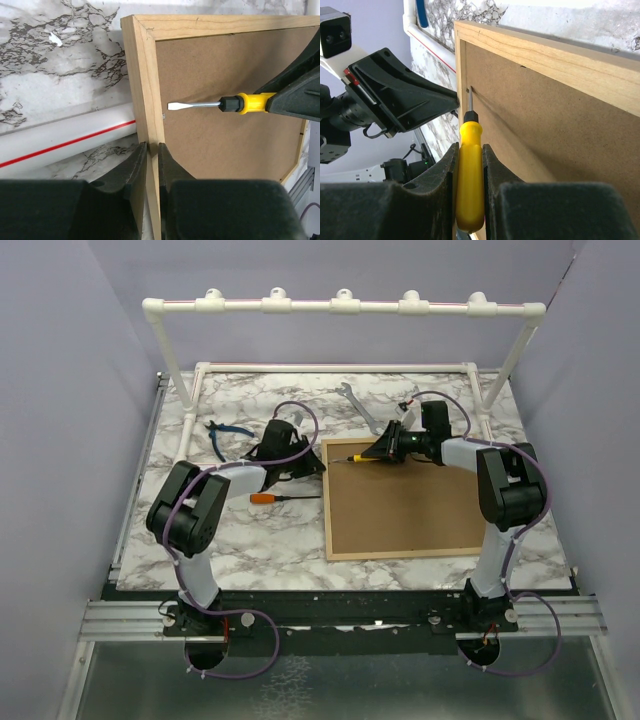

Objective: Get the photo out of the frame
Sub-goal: Release the photo frame item from the photo frame.

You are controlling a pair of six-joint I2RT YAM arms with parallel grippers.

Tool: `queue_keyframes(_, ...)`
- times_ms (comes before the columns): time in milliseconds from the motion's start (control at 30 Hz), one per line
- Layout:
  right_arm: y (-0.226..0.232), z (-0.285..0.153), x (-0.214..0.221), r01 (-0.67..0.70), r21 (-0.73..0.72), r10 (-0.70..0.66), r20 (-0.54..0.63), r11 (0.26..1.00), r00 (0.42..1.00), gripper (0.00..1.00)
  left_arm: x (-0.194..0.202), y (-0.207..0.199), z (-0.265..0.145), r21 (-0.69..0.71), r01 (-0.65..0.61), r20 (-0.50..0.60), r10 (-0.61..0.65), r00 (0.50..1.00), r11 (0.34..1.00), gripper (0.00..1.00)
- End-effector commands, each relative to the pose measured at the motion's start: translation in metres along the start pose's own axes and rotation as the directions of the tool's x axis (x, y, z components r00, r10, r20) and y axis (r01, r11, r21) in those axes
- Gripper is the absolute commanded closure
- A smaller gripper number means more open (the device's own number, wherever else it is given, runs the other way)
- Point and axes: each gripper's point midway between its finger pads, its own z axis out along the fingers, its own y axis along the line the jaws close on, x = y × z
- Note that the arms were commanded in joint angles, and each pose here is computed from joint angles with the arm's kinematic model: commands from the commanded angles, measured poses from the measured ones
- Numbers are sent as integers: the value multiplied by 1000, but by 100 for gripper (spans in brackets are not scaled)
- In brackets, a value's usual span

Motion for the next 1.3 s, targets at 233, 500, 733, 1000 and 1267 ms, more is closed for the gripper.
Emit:
queue_keyframes(233, 0, 3, 15, -58, 3, 58, -56, 998, 997, 99, -4, -4, 9, 39, 0, -3, 0, 1000, 999, 88)
queue_keyframes(500, -5, 8, 21, -90, 31, 93, -82, 995, 992, 99, 0, -3, 10, 42, 3, -18, -3, 1000, 999, 88)
queue_keyframes(733, -6, 11, 18, -90, 44, 93, -77, 995, 993, 99, 2, -3, 11, 48, 4, -27, -3, 1000, 999, 88)
queue_keyframes(1000, -5, 3, 14, -84, 79, 88, -55, 993, 995, 100, 1, -3, 9, 43, -5, -22, 5, 1000, 999, 89)
queue_keyframes(1267, -4, -12, 2, -76, 68, 78, -24, 995, 997, 99, -5, -4, 3, 35, -11, -6, 11, 1000, 999, 88)
